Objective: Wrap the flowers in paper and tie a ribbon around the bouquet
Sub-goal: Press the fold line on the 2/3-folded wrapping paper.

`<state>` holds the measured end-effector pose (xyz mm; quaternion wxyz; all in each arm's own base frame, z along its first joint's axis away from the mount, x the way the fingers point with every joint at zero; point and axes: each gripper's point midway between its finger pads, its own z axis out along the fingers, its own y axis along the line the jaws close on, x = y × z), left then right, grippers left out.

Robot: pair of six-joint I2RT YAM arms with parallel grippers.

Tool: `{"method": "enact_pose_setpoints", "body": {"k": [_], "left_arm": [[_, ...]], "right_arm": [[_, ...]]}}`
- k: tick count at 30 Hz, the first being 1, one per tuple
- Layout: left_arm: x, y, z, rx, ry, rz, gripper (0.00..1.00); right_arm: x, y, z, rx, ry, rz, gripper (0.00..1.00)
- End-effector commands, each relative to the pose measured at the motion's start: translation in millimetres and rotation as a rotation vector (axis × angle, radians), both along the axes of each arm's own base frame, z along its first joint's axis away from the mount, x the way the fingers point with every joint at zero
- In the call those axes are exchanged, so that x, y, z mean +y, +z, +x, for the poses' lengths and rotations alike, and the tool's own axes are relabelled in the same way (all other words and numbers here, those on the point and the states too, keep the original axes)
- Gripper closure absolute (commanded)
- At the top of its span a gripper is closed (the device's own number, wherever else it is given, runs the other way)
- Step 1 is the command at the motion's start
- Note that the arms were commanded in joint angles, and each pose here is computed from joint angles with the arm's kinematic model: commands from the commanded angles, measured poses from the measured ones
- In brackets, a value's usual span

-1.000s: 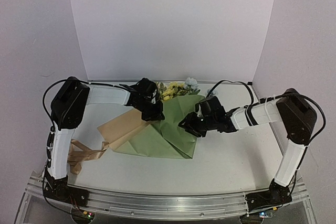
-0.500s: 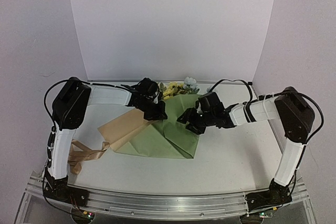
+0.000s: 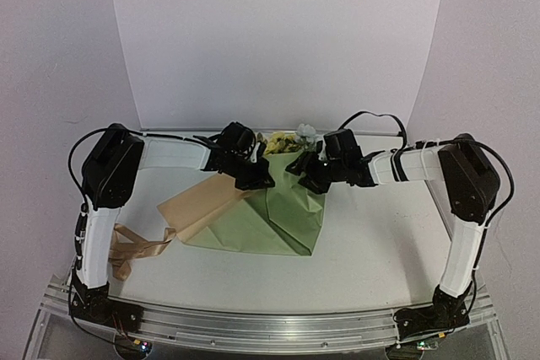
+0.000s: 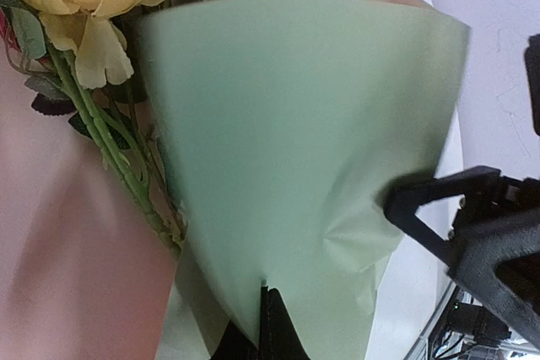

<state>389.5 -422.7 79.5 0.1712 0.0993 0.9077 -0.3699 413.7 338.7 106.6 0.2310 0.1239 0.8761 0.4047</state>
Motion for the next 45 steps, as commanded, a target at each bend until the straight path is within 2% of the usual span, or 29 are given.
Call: {"method": "enact_pose_setpoints", "body": {"k": [1, 6, 13, 24, 27, 32, 38, 45], "left_arm": [[-10.8, 28.1, 6.6, -0.04, -0.014, -0.041, 1.0], [-6.9, 1.2, 11.9, 0.018, 0.027, 0.03, 1.0], [-4.5, -9.8, 13.1, 0.038, 0.044, 0.053, 1.0], [1.9, -25.1, 15.4, 0.073, 0.085, 0.085, 1.0], [1.1, -25.3, 16.0, 0.073, 0.083, 0.085, 1.0], [0.8, -22.2, 15.2, 0.069, 0.081, 0.078, 1.0], [0.9, -21.0, 13.6, 0.07, 0.079, 0.068, 1.0], [1.7, -23.2, 12.3, 0.075, 0.078, 0.072, 1.0]], "right_arm": [[-19.4, -32.5, 10.0, 0.051, -0.033, -0.051, 0.37], [-43.1, -48.7, 9.7, 0.068, -0.083, -0.098, 0.37], [-40.2, -7.7, -3.2, 0.024, -0.046, -0.057, 0.34], [-42.7, -70.3, -45.6, 0.146, -0.013, 0.04, 0.37], [-47.4, -72.7, -53.0, 0.142, -0.018, 0.036, 0.36], [-49.2, -47.3, -67.6, 0.086, -0.007, 0.032, 0.35], [-26.6, -49.2, -109.0, 0.101, 0.077, 0.019, 0.34], [-22.6, -96.8, -155.9, 0.203, 0.104, 0.009, 0.34]]}}
